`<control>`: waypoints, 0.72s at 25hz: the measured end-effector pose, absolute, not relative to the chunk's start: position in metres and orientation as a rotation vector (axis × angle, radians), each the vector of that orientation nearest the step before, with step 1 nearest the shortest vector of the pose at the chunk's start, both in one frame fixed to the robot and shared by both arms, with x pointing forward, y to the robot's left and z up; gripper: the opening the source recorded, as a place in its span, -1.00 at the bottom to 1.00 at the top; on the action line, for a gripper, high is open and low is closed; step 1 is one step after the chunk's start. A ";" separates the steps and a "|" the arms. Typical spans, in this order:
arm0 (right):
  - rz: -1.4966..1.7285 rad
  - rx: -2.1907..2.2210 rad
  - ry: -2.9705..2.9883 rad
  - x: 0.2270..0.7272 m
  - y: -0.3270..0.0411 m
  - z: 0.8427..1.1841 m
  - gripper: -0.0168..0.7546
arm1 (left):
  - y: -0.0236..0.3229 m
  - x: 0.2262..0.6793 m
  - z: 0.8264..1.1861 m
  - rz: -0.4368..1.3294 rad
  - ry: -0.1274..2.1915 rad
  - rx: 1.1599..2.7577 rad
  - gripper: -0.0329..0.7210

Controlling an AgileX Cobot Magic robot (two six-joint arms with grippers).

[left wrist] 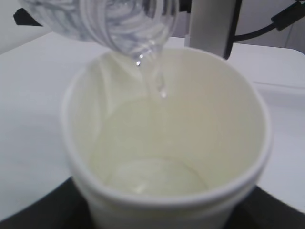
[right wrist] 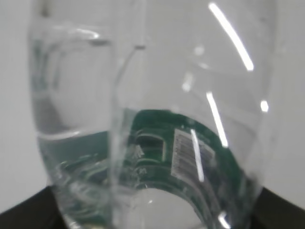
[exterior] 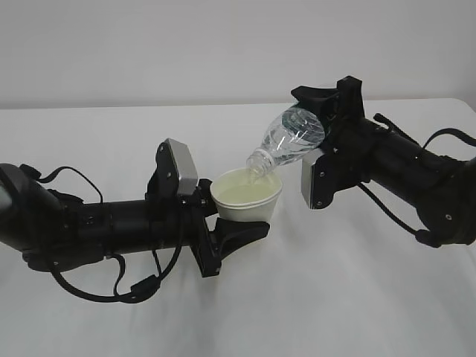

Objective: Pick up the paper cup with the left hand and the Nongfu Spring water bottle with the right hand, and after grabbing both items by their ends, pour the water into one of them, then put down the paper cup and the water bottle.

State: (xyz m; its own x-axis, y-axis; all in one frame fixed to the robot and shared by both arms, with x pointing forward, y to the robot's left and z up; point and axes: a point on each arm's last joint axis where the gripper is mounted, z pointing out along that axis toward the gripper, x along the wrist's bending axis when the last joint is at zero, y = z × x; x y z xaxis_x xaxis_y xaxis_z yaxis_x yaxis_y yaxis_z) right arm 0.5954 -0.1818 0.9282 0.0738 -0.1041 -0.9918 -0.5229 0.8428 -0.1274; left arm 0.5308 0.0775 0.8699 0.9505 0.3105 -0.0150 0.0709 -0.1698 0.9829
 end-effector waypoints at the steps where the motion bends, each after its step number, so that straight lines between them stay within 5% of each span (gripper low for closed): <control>1: 0.337 -0.527 1.480 0.595 -0.182 0.929 0.27 | 0.077 0.531 0.870 0.216 0.286 1.737 0.23; 18: 0.379 -0.488 1.494 0.595 -0.182 0.930 0.27 | 0.077 0.531 0.870 0.216 0.286 1.737 0.23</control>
State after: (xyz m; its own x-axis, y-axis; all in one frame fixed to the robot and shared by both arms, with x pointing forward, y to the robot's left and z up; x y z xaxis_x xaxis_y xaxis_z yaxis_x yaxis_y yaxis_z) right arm 0.5953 -0.1819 0.9296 0.0496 -0.0574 -0.9971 -0.5259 0.8473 -0.0750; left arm 0.5307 0.0774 0.8699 0.9509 0.3091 -0.0146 0.0704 -0.1703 0.9829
